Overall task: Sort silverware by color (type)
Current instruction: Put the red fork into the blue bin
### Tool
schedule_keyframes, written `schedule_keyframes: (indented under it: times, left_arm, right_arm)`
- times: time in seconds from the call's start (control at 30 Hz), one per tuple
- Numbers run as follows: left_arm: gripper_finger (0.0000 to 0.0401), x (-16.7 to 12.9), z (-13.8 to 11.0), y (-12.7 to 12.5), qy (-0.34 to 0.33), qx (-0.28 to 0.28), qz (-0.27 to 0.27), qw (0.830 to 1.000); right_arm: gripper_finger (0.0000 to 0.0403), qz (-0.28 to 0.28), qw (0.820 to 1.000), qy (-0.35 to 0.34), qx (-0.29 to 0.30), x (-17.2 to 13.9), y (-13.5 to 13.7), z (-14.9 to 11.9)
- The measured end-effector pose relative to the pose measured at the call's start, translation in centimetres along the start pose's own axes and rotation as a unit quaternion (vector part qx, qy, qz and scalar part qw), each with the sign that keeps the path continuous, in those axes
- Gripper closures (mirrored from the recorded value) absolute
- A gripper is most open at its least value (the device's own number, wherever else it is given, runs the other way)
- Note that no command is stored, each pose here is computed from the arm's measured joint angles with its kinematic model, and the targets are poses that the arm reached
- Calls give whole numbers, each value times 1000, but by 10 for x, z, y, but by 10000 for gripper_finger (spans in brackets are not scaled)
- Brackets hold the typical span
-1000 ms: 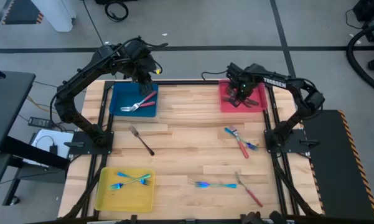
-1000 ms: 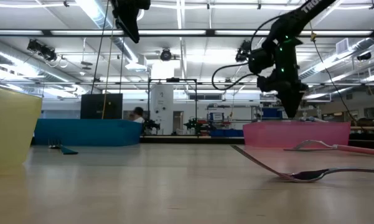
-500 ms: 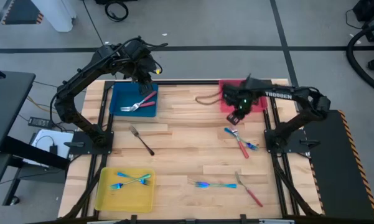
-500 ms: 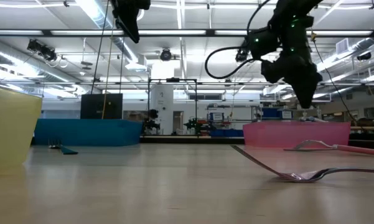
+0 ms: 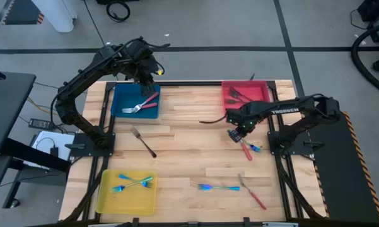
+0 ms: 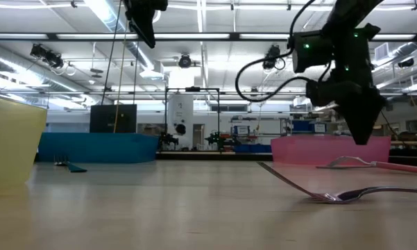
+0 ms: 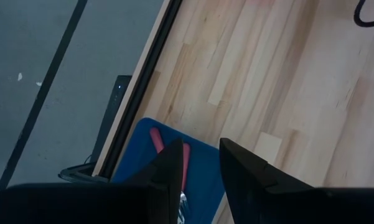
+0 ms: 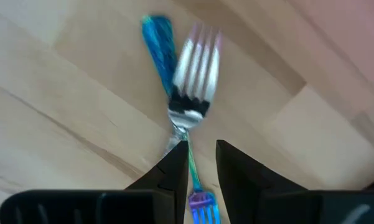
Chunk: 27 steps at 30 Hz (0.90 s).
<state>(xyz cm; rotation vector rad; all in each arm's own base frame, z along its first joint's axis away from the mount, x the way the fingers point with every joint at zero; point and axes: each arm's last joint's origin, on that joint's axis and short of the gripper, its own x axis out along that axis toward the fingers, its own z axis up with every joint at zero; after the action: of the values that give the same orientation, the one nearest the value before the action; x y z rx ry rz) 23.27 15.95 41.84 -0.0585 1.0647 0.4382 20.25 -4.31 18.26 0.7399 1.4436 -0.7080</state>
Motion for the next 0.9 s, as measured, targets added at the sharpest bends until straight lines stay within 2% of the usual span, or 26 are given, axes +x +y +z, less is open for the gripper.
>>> schedule_keyframes:
  times: [0.3,0.63,0.9]
  left_arm:
    - [296,0,1,0,-6,8,2,1000]
    - [296,0,1,0,-6,7,2,1000]
    - [296,0,1,0,-7,7,2,1000]
  right_arm:
    - [313,-5,999,-19,31,16,8,-13]
    - [313,15,998,-46,45,31,10,-17]
    - [313,9,997,-66,50,37,8,-17]
